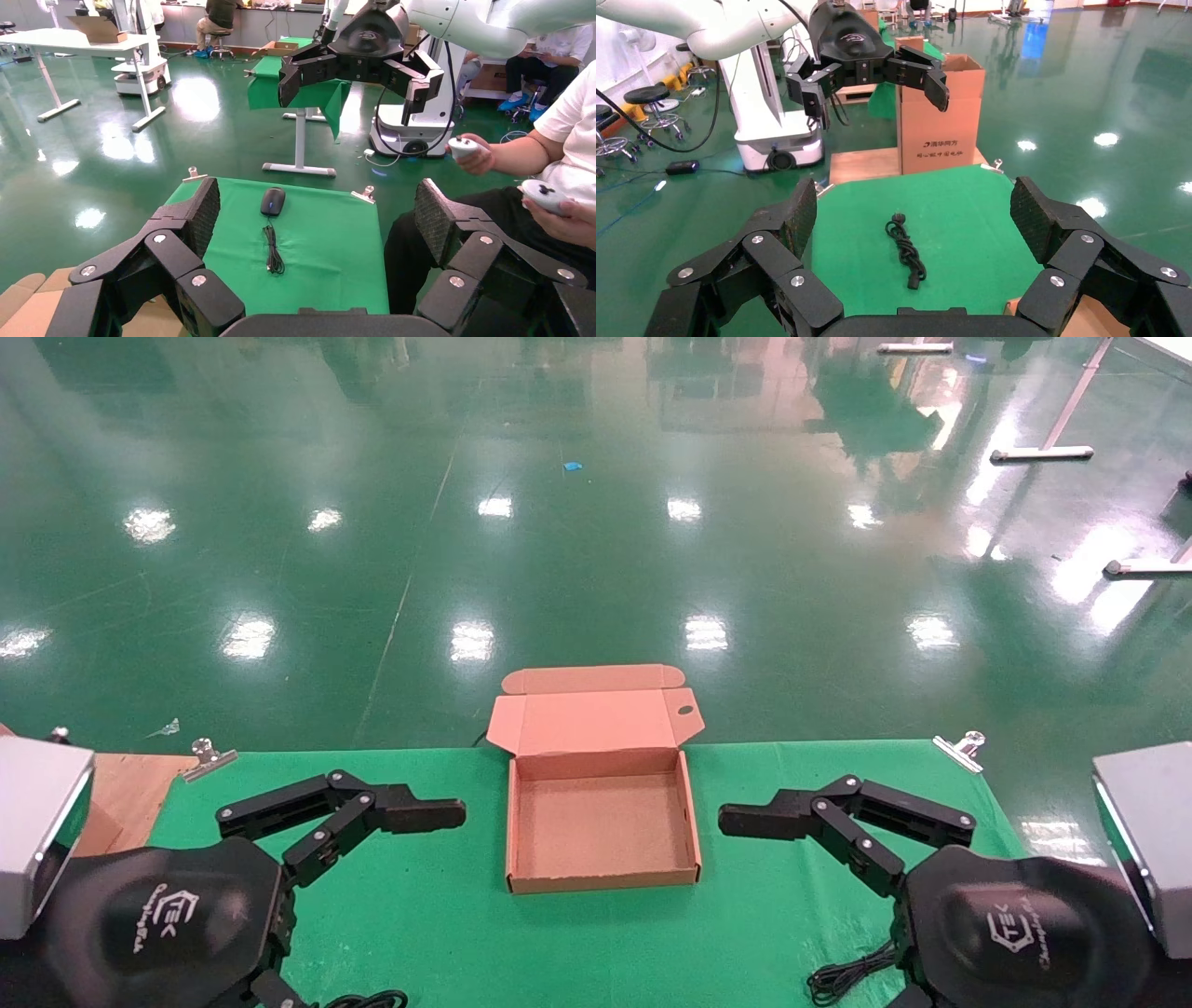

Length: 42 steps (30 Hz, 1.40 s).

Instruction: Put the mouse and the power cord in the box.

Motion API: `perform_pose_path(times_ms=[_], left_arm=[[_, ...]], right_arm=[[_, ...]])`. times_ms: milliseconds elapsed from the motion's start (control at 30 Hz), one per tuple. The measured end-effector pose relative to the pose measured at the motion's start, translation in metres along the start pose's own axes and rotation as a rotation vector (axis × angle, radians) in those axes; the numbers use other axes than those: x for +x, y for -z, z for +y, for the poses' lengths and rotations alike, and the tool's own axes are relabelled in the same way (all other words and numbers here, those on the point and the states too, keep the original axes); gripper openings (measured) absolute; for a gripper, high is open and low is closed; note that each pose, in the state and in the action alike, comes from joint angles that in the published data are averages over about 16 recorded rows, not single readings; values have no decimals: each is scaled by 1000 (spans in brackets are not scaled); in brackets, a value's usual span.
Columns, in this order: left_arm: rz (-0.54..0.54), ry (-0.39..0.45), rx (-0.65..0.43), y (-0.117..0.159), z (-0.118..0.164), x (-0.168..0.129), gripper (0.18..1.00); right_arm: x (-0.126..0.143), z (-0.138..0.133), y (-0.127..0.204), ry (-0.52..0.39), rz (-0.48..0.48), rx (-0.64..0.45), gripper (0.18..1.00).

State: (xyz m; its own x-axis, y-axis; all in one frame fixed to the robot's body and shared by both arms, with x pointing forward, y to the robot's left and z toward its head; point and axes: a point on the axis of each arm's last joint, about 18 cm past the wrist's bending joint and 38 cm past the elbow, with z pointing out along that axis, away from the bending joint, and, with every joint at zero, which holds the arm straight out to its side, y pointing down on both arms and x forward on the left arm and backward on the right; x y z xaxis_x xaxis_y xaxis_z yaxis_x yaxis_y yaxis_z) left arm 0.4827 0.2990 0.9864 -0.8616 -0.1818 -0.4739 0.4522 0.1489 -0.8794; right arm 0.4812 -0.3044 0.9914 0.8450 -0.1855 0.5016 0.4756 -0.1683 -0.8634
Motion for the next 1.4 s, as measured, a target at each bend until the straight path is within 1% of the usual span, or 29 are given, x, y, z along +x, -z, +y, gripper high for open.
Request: perform_pose_path(times_ms=[100, 167, 267, 400, 633, 833, 967, 1100, 1267, 1400], left_arm=[[-3, 6, -41, -2, 10, -4, 1001], [-6, 9, -80, -3, 20, -7, 1001], [-12, 16, -156, -3, 39, -12, 1001], [-25, 26, -282, 1, 71, -22, 1001], [-41, 36, -526, 23, 128, -38, 1001], [-55, 41, -714, 42, 171, -54, 1001], [-62, 40, -806, 47, 193, -65, 1001], [-65, 38, -873, 48, 211, -73, 1001], [-67, 34, -924, 44, 227, -80, 1001], [-69, 31, -948, 40, 236, -85, 1001]], right_arm=[[5, 8, -1, 28, 3, -68, 1001], [10, 16, -2, 52, 4, -134, 1001], [19, 32, -5, 95, 1, -256, 1001], [36, 61, -6, 161, -9, -449, 1001], [68, 115, -6, 291, -59, -781, 1001], [88, 155, -3, 381, -113, -969, 1001], [97, 179, -1, 424, -145, -1053, 1001], [103, 198, 0, 448, -166, -1100, 1001], [111, 216, -1, 473, -180, -1135, 1001], [117, 225, -4, 486, -184, -1147, 1001]])
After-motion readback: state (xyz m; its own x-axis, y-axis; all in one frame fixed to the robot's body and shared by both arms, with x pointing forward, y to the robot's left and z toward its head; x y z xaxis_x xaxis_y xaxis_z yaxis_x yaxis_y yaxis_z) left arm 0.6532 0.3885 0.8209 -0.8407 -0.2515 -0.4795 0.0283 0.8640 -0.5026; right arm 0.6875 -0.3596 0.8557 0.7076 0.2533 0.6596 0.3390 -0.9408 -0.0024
